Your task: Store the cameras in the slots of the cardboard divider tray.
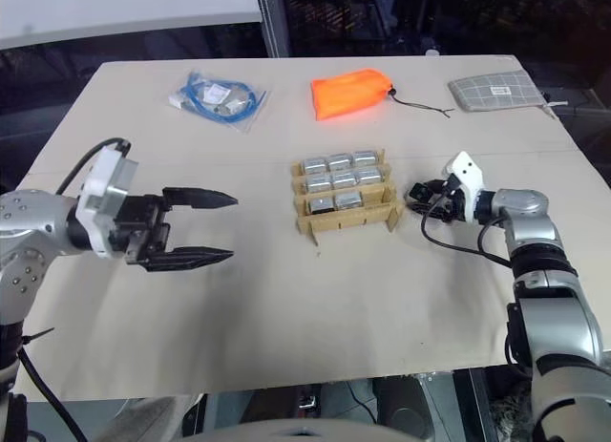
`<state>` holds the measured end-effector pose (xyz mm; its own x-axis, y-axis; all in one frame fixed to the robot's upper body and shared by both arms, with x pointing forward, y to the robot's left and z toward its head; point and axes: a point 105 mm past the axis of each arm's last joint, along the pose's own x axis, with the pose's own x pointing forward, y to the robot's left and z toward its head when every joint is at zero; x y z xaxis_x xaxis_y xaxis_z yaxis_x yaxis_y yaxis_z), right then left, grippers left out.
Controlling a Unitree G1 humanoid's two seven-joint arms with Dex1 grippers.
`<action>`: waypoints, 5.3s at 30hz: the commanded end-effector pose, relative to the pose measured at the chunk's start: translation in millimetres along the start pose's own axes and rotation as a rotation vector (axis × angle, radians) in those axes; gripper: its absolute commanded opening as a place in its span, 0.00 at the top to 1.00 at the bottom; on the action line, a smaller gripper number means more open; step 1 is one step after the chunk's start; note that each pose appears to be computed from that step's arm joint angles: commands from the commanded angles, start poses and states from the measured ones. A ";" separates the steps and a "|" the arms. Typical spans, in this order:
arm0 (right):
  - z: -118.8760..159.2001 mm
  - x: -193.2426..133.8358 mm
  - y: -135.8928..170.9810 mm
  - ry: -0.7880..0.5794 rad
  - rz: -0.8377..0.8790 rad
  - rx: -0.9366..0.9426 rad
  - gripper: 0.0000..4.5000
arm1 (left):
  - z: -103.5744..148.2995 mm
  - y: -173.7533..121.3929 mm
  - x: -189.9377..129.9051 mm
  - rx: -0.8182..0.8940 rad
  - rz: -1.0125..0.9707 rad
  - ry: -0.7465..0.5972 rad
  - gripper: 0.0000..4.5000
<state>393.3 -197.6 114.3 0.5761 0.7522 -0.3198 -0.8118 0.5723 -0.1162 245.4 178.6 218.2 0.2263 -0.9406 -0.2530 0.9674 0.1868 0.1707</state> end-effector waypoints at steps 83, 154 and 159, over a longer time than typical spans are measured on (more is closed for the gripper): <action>93.8 -119.9 169.5 0.074 0.010 -0.097 0.01 | 14.7 85.2 222.8 0.095 0.081 -0.012 0.83; 79.6 -120.5 146.5 0.142 -0.086 -0.084 0.00 | 2.6 53.4 41.5 -0.048 0.212 0.074 0.28; 70.6 -118.7 129.4 0.075 -0.103 -0.029 0.00 | -59.0 30.7 25.5 -0.129 0.341 0.193 0.28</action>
<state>223.8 -187.6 199.7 0.6396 0.6513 -0.4083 -0.7536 0.6360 -0.1659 288.0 176.0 146.4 0.4924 -0.7678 -0.4098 0.8539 0.5174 0.0566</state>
